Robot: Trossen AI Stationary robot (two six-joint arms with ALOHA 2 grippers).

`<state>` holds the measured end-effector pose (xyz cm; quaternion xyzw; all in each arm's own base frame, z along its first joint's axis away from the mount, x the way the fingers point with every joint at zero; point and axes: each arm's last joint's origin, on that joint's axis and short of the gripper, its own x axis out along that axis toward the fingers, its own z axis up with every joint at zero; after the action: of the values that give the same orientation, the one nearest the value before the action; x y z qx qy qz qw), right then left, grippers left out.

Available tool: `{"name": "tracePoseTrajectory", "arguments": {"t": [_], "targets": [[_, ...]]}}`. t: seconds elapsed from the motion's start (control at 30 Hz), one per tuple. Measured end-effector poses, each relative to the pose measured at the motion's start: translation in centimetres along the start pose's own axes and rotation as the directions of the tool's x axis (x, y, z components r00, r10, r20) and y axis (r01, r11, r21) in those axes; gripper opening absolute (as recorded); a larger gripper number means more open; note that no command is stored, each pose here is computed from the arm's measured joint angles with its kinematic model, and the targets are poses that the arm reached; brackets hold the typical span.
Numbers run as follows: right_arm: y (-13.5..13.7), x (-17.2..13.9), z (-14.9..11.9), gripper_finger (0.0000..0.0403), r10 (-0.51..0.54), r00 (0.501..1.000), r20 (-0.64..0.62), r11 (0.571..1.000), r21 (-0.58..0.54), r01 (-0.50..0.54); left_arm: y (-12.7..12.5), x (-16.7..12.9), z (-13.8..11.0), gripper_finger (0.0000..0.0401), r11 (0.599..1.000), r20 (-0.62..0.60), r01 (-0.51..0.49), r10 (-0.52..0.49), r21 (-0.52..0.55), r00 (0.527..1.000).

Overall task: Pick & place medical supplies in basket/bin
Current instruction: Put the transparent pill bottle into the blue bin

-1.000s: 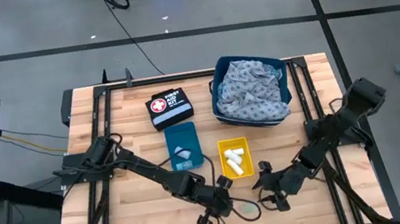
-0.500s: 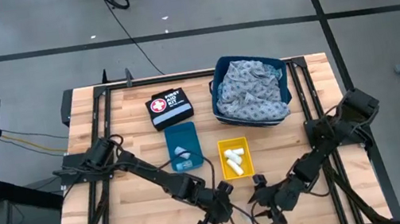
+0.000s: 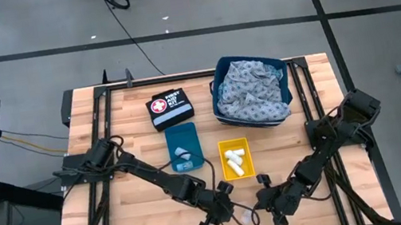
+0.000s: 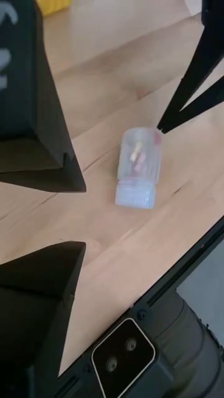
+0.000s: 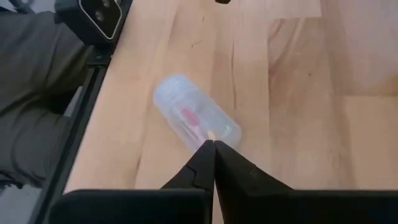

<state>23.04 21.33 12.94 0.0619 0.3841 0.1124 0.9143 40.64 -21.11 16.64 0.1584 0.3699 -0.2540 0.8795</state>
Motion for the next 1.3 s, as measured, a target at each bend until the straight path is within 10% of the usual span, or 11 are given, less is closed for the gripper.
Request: {"name": "tracePoseTrajectory", "arguments": {"t": [0.43,0.83,1.13,1.3], "targets": [[0.2,3.2,-0.5,0.0002,0.109,0.985,-0.132,0.994,0.027,-0.106,-0.1,0.0,-0.4,0.0144,1.0,-0.04,0.005,-0.006,-0.024,0.999],[-0.5,5.0,3.2,0.0001,-0.022,0.998,-0.061,0.997,-0.076,0.018,-0.2,0.0,-1.1,0.0144,0.999,-0.118,0.005,-0.011,-0.053,0.993],[3.1,4.1,3.1,0.0,0.408,0.904,-0.127,0.906,-0.07,-0.418,-1.1,-0.1,-1.6,0.0144,0.994,-0.163,0.087,-0.096,-0.06,0.982],[3.7,5.6,3.3,0.0,0.468,0.884,-0.015,0.881,-0.074,-0.468,-0.9,-0.1,-1.5,0.0144,0.995,-0.156,0.073,-0.082,-0.062,0.984]]}}
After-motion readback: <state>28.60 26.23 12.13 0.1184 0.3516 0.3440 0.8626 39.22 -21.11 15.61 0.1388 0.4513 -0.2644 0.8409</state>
